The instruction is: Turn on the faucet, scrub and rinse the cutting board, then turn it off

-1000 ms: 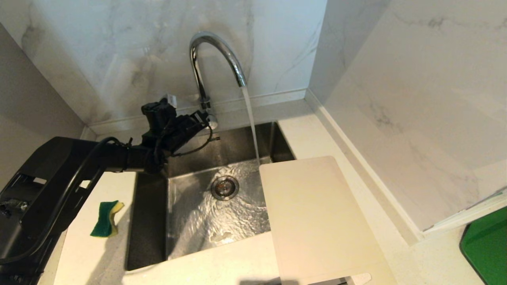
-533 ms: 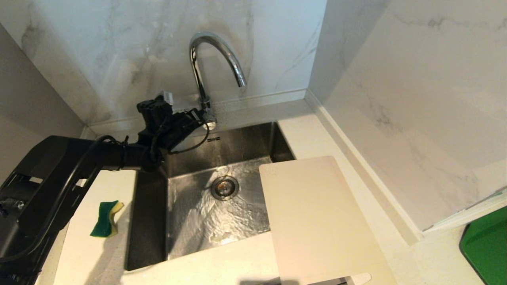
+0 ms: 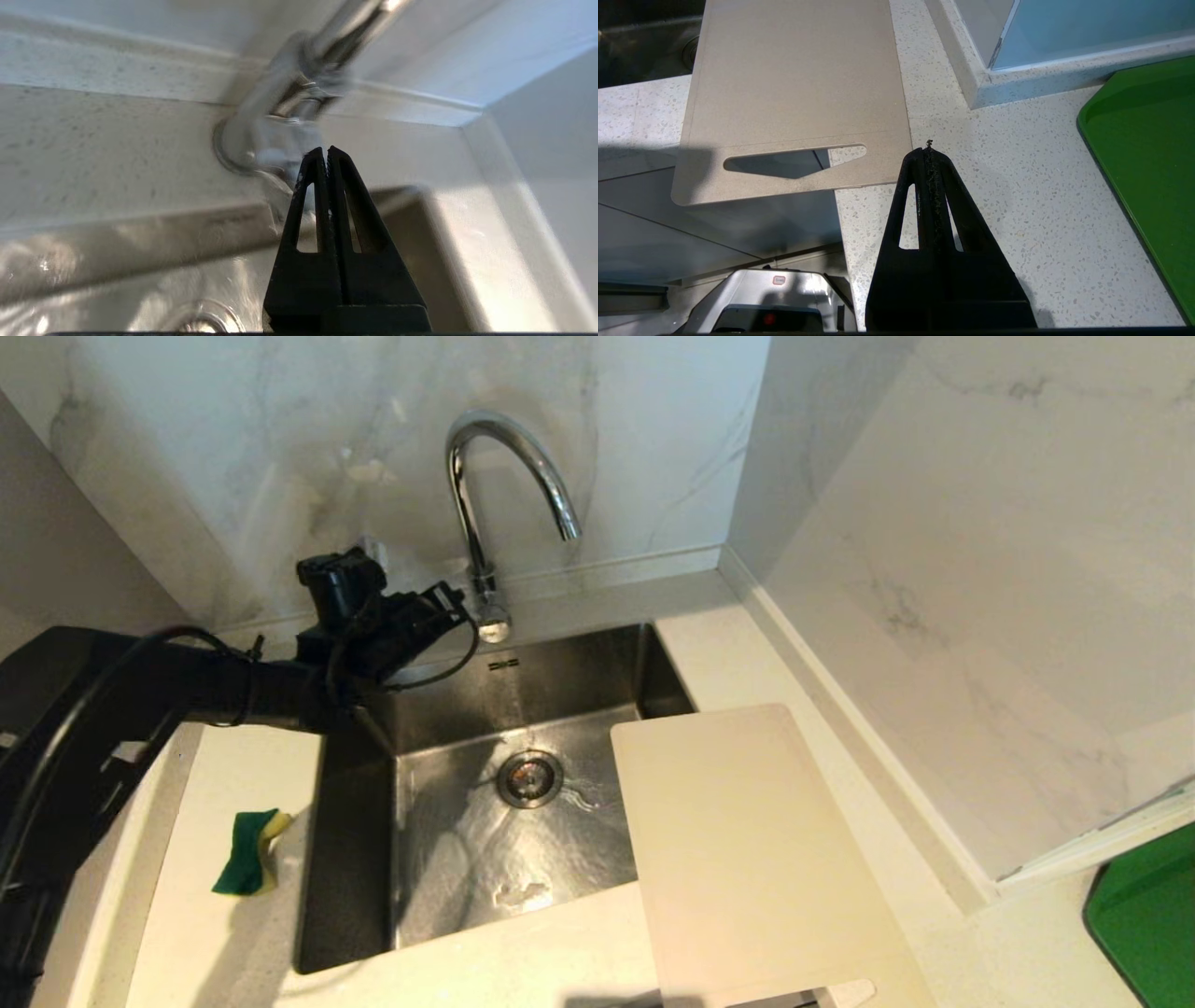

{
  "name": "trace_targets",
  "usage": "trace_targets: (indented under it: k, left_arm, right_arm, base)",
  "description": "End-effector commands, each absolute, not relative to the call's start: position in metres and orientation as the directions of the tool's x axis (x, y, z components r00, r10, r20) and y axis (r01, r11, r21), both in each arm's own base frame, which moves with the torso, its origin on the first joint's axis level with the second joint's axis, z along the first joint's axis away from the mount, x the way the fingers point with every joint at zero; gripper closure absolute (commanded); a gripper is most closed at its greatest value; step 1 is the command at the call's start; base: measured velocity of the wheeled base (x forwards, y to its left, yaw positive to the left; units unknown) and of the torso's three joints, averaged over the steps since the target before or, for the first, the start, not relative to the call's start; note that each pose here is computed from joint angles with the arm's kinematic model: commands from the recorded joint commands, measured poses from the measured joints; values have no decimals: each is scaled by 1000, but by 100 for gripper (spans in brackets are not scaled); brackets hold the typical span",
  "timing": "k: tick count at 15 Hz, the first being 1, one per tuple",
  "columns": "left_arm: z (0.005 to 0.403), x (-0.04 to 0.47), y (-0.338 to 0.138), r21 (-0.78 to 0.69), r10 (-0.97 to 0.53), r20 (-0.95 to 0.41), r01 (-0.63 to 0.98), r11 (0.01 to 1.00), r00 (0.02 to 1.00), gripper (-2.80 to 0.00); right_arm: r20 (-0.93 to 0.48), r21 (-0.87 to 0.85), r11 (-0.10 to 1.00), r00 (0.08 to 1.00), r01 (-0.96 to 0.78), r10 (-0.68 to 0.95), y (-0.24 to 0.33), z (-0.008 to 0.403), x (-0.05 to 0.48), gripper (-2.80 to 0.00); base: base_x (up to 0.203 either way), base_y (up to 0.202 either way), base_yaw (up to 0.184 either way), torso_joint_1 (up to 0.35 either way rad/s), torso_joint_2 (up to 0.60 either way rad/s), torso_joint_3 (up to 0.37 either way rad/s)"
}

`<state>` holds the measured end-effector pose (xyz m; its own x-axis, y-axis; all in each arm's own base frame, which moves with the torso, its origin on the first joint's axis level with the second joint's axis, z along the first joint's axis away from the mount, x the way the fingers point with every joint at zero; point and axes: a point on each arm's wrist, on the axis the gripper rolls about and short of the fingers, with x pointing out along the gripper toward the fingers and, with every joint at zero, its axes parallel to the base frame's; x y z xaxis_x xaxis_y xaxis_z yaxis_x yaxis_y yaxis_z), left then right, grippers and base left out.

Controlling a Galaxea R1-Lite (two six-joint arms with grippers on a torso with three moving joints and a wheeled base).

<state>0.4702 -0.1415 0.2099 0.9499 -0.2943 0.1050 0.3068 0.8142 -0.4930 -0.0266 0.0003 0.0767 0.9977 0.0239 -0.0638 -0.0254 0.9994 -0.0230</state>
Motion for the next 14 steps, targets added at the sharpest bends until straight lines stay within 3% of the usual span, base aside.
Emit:
trace_targets:
  k: [1,10,14]
  left_arm:
    - [263,420,-136,-488,-319,169,361,795,932,0]
    - [293,268,-34,-189,-133,135,157,969,982,0]
    - [279,180,-7,-141,-28,142,49,989,989,0]
  right_arm:
    - [-64,-23,999,998,-26,25,0,77,-27,0]
    - [-64,-22,999,998,-23,21,0,76,-26,0]
    - [-64,-23,999,998,-23,21,0,76,-26,0]
  base:
    - [0,0,0,0,0,0]
    - [0,0,0,0,0,0]
    - [0,0,0,0,0,0]
